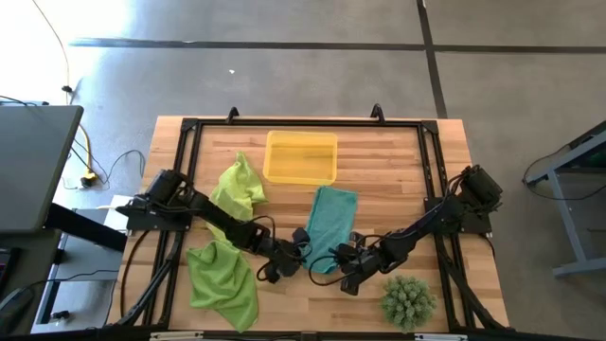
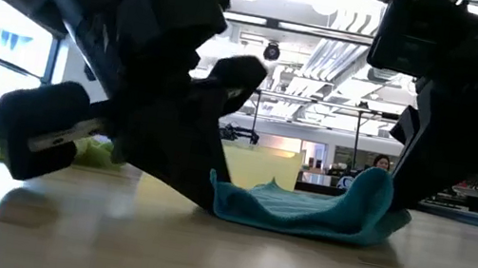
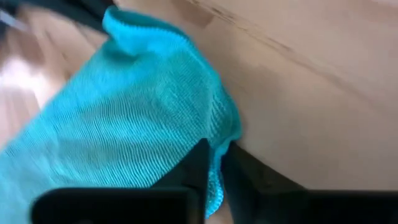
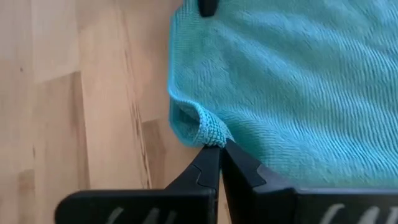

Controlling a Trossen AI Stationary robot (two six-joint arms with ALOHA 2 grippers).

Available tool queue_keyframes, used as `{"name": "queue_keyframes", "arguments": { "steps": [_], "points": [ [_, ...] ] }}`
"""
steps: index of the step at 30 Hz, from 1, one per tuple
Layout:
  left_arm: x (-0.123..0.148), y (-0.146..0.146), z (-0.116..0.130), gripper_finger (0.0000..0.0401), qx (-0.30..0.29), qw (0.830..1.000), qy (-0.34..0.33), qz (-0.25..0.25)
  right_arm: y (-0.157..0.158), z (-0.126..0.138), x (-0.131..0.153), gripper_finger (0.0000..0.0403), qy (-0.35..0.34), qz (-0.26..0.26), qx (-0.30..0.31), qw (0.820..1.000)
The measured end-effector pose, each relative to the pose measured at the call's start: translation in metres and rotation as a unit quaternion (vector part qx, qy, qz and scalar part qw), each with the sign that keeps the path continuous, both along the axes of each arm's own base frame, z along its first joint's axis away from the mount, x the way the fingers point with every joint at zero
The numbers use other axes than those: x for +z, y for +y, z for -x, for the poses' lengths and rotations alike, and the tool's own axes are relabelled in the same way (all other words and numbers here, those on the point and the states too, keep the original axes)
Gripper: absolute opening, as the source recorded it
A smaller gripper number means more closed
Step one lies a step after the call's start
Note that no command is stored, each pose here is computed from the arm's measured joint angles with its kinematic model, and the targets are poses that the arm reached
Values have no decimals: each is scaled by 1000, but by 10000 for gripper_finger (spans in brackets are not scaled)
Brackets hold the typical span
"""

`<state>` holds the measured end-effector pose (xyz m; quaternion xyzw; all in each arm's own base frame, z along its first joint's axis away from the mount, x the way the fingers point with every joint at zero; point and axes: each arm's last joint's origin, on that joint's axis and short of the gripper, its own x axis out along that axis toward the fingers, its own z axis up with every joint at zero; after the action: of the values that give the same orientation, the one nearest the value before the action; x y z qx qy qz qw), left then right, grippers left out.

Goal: Roll microfiber towels into tight, uniform cylinder then place into a basket
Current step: Roll the blue microfiber towel

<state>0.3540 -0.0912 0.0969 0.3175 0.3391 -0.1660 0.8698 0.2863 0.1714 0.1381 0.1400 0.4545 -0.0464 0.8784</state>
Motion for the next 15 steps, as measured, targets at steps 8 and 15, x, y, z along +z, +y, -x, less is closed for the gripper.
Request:
{"name": "queue_keyframes", "arguments": {
  "steps": [8,15],
  "points": [
    [0,0,0,12,123,983,15,133,-2,4,-3,0,31,-35,-61,997],
    [12,-1,-4,2,248,925,-11,286,-5,4,-4,0,47,-81,-131,987]
  ]
}}
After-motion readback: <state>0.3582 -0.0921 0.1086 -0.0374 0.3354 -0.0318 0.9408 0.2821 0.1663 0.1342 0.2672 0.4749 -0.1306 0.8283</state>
